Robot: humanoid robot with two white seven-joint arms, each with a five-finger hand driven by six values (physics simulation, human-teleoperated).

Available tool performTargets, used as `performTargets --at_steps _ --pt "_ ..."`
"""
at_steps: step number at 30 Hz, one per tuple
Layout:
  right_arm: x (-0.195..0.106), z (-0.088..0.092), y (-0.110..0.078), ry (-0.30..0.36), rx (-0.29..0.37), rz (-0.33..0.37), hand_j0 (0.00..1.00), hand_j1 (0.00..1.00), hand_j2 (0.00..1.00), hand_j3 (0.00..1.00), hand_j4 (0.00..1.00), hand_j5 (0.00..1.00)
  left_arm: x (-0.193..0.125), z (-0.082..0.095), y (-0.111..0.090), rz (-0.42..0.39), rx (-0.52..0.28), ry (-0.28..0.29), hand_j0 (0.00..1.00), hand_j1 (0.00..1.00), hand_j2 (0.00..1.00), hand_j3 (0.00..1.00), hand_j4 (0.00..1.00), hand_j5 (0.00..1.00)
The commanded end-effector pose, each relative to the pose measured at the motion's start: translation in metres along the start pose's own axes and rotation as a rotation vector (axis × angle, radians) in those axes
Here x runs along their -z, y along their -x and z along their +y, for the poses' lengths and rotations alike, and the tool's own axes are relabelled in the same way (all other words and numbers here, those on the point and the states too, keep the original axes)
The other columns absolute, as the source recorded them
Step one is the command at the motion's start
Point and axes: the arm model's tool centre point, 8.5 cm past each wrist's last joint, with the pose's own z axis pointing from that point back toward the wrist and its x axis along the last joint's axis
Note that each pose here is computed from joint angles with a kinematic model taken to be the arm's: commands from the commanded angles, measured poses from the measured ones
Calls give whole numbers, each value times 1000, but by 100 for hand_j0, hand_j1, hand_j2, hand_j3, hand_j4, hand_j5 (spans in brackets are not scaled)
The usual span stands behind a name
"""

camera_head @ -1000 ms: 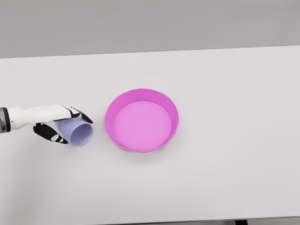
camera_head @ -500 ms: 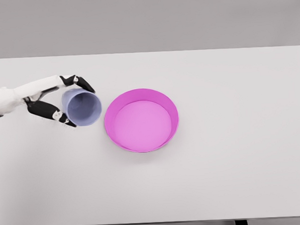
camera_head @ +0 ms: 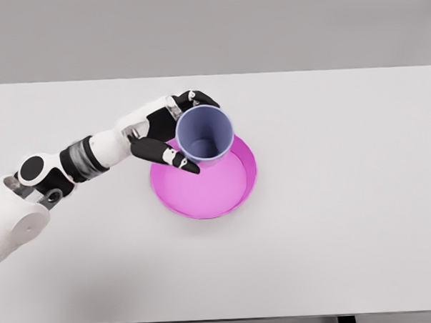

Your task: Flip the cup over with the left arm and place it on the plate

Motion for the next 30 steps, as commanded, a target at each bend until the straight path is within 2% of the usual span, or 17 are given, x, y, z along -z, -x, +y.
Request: performTargets --at_steps 1,5,6,9,10,14,17,20,22,30 --pt "0 0 0 0 0 0 100 100 100 100 100 100 15 -2 10 -46 -105 -15 50 50 50 50 50 50" --pt "0 0 0 0 0 0 100 100 100 100 100 100 10 -5 16 -106 -217 -56 50 50 50 50 50 50" --pt "0 0 0 0 0 0 100 100 100 100 100 100 10 -4 16 -109 -221 -60 50 50 50 50 50 50" --pt "0 0 0 0 0 0 100 100 100 100 100 100 -8 13 33 -52 -220 -132 51 51 51 51 51 51" --pt "0 0 0 0 0 0 100 100 100 100 100 100 -11 15 34 -42 -217 -139 51 51 51 51 51 51" --pt "0 0 0 0 0 0 100 100 100 100 100 100 -19 18 44 -9 -221 -160 52 52 52 52 52 52" --pt "0 0 0 0 0 0 100 100 100 100 100 100 -23 14 52 49 -180 -148 54 54 54 54 54 54" --pt "0 0 0 0 0 0 100 100 100 100 100 100 -24 10 60 57 -193 -150 54 54 54 54 54 54" --pt "0 0 0 0 0 0 100 100 100 100 100 100 -29 15 70 80 -203 -178 54 54 54 54 54 54" --pt "0 0 0 0 0 0 100 100 100 100 100 100 -22 19 91 87 -237 -216 55 55 55 55 55 55"
